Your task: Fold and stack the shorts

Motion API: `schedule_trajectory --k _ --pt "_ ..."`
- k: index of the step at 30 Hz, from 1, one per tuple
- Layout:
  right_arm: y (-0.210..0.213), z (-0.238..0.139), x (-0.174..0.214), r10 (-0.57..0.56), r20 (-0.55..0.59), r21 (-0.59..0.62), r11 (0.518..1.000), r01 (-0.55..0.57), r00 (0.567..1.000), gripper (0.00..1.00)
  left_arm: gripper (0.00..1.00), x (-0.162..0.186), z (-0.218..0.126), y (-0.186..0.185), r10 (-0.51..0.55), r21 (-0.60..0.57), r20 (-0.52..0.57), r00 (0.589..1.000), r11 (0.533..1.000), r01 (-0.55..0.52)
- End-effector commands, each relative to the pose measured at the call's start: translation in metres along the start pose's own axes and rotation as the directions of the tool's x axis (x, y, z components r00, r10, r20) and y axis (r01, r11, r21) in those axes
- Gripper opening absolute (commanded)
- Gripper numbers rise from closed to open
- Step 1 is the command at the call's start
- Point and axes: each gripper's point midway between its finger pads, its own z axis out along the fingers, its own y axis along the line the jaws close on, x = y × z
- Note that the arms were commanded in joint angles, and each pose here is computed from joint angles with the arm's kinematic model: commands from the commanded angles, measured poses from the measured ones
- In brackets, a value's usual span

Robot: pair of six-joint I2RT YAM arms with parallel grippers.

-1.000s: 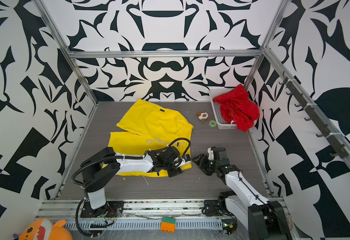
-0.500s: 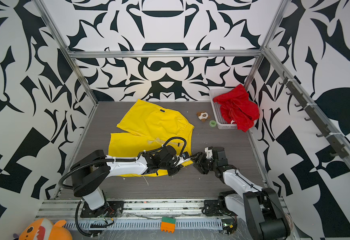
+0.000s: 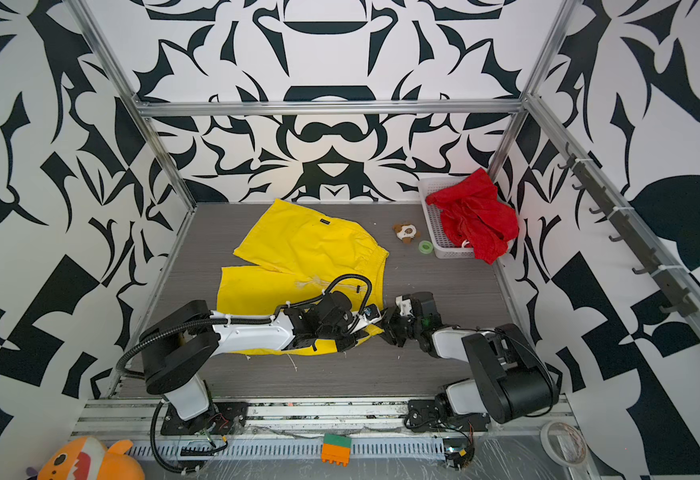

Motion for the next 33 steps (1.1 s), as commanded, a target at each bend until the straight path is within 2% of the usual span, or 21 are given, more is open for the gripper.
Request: schedule_trajectory --k 1,3,5,7,9,11,16,19,22,27,30,33 --pt "0.021 0.000 -0.011 -0.080 0.049 -0.055 0.995 0.083 0.996 0.20 0.39 0.000 -0.016 0.008 -0.022 -0.053 0.006 1.000 0.998 0.022" --pt "0.017 -0.002 -0.014 -0.089 0.070 -0.028 0.995 0.092 0.994 0.11 0.42 0.002 -0.025 0.023 -0.087 -0.102 0.010 0.996 0.991 0.087" --pt "0.013 -0.004 -0.017 -0.103 0.093 0.007 0.995 0.103 0.990 0.07 0.43 0.006 -0.038 0.043 -0.168 -0.171 0.016 0.986 0.971 0.168" --pt "0.013 -0.008 -0.022 -0.124 0.125 0.038 0.992 0.120 0.984 0.05 0.43 0.012 -0.054 0.067 -0.268 -0.244 0.032 0.963 0.932 0.267" --pt "0.015 -0.012 -0.025 -0.143 0.150 0.063 0.989 0.135 0.978 0.04 0.43 0.024 -0.071 0.093 -0.390 -0.306 0.053 0.919 0.870 0.387" --pt "0.017 -0.016 -0.029 -0.163 0.174 0.085 0.985 0.150 0.971 0.04 0.44 0.042 -0.088 0.118 -0.512 -0.358 0.078 0.856 0.787 0.503" --pt "0.022 -0.019 -0.033 -0.192 0.188 0.106 0.979 0.174 0.963 0.04 0.45 0.108 -0.122 0.166 -0.755 -0.457 0.155 0.637 0.517 0.724" --pt "0.022 -0.017 -0.032 -0.196 0.178 0.105 0.978 0.180 0.964 0.04 0.45 0.147 -0.134 0.185 -0.852 -0.469 0.185 0.490 0.362 0.806" --pt "0.020 -0.017 -0.034 -0.193 0.185 0.106 0.979 0.176 0.964 0.04 0.45 0.176 -0.139 0.200 -0.910 -0.475 0.198 0.364 0.236 0.848" --pt "0.022 -0.019 -0.034 -0.205 0.188 0.108 0.976 0.188 0.960 0.04 0.45 0.207 -0.139 0.221 -0.944 -0.493 0.204 0.258 0.129 0.861" --pt "0.020 -0.022 -0.035 -0.218 0.194 0.132 0.972 0.195 0.956 0.04 0.45 0.225 -0.137 0.232 -0.964 -0.499 0.199 0.177 0.056 0.865" --pt "0.018 -0.026 -0.036 -0.226 0.203 0.154 0.968 0.197 0.953 0.04 0.44 0.243 -0.138 0.243 -0.973 -0.510 0.199 0.118 0.000 0.860"
